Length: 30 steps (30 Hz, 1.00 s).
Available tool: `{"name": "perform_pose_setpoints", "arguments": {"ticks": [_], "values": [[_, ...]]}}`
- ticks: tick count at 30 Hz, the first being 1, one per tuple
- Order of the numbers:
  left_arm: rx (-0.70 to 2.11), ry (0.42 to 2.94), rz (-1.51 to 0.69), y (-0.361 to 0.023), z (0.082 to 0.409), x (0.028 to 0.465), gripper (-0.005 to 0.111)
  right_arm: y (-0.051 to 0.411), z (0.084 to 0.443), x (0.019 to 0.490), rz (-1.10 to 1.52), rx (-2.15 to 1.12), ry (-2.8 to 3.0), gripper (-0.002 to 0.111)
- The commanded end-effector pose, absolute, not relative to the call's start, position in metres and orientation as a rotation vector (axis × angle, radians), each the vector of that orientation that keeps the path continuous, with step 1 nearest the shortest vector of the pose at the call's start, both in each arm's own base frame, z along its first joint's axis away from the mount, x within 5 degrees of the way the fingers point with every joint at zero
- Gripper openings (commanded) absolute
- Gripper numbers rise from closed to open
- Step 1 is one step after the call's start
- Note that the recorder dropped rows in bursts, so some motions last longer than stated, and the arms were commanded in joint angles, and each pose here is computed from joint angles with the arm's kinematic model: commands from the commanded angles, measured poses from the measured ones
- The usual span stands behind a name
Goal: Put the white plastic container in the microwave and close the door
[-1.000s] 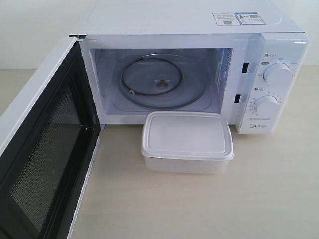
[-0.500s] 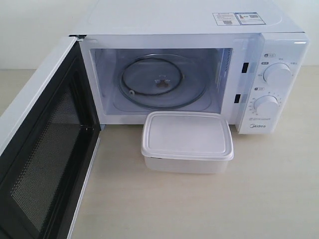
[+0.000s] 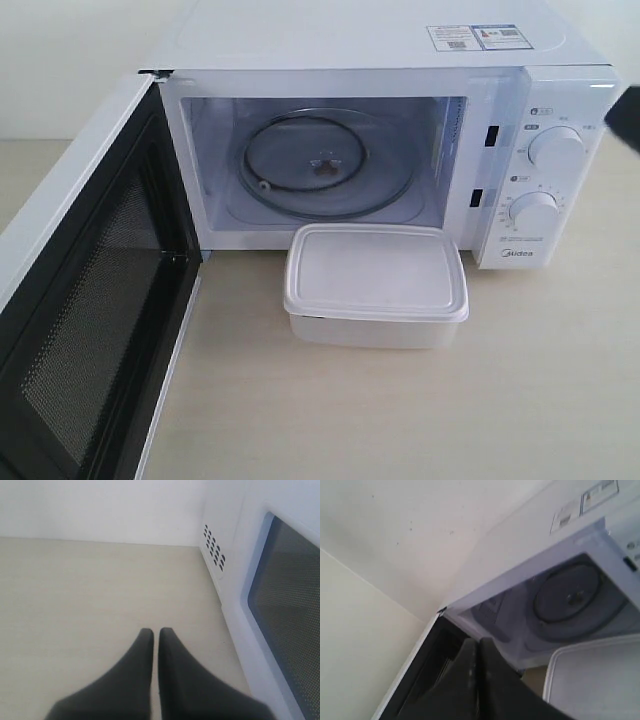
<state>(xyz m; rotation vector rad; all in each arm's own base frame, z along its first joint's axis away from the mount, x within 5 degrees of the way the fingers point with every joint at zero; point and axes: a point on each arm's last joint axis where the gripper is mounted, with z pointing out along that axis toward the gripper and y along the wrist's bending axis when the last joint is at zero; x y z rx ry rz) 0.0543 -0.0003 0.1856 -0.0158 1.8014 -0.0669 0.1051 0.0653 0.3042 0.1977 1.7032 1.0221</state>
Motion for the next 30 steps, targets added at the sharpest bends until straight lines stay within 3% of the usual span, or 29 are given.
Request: {"name": "perform_pose_setpoints", "arguments": {"ticks": [1, 6, 12, 30], "values": [[-0.016, 1.796, -0.074, -0.001, 0.185, 0.054, 0.004, 0.071, 0.286, 0.101, 1.204, 0.295, 1.673, 0.000], [-0.016, 1.796, -0.074, -0.001, 0.185, 0.054, 0.004, 0.066, 0.262, 0.098, 1.388, 0.492, 1.582, 0.000], [-0.016, 1.796, -0.074, -0.001, 0.185, 0.054, 0.004, 0.064, 0.218, 0.098, 1.354, 0.705, 1.773, 0.000], [-0.016, 1.796, -0.074, -0.001, 0.185, 0.054, 0.004, 0.122, 0.200, 0.154, 1.514, 0.696, 1.853, 0.000]]}}
